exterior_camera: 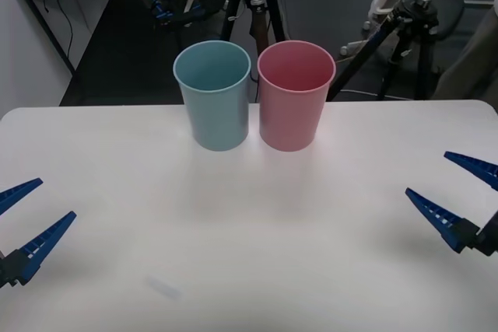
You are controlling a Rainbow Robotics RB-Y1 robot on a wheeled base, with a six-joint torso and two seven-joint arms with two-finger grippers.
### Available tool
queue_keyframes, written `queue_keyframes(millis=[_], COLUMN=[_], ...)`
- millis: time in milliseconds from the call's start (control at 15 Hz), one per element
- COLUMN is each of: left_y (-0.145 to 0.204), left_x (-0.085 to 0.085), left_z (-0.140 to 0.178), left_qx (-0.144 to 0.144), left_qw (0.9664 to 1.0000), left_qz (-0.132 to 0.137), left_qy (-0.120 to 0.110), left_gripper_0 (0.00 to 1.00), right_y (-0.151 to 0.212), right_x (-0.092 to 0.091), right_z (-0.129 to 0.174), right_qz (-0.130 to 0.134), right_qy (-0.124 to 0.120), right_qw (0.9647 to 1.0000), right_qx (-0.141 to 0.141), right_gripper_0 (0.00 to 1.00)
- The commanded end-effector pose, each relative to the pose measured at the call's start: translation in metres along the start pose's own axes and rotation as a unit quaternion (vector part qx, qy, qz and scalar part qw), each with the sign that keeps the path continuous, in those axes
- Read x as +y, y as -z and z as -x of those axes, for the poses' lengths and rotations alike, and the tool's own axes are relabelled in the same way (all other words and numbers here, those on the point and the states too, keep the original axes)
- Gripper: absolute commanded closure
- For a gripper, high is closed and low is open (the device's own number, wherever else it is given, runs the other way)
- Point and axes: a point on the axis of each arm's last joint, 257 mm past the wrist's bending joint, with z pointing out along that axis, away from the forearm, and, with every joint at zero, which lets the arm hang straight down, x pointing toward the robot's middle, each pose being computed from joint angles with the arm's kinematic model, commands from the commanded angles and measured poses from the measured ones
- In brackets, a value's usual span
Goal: Grasp the object on the table and drop it into the matching bin: aluminum can to the light blue bin, PET bottle to the pink bin.
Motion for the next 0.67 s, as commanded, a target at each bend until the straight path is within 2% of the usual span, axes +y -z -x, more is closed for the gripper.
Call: queue_keyframes(millis=[67,333,667], left_y=[0.000,0.000,0.000], left_x=[0.000,0.000,0.000], left_z=[0.000,0.000,0.000], left_qx=[0.000,0.000,0.000], left_qw=[1.0000,1.0000,1.0000], left_qz=[0.000,0.000,0.000], left_qy=[0.000,0.000,0.000], left_gripper_0=[0.00,0.00,0.00], right_y=[0.029,0.053,0.057], right_x=[-0.005,-0.008,-0.007], right_z=[-0.005,-0.008,-0.013], right_qz=[-0.021,-0.037,-0.044], right_qy=[-0.018,-0.031,-0.037], right_qw=[0.9996,0.9988,0.9983], right_qx=[0.002,0.003,0.006], right_gripper_0=[0.00,0.00,0.00])
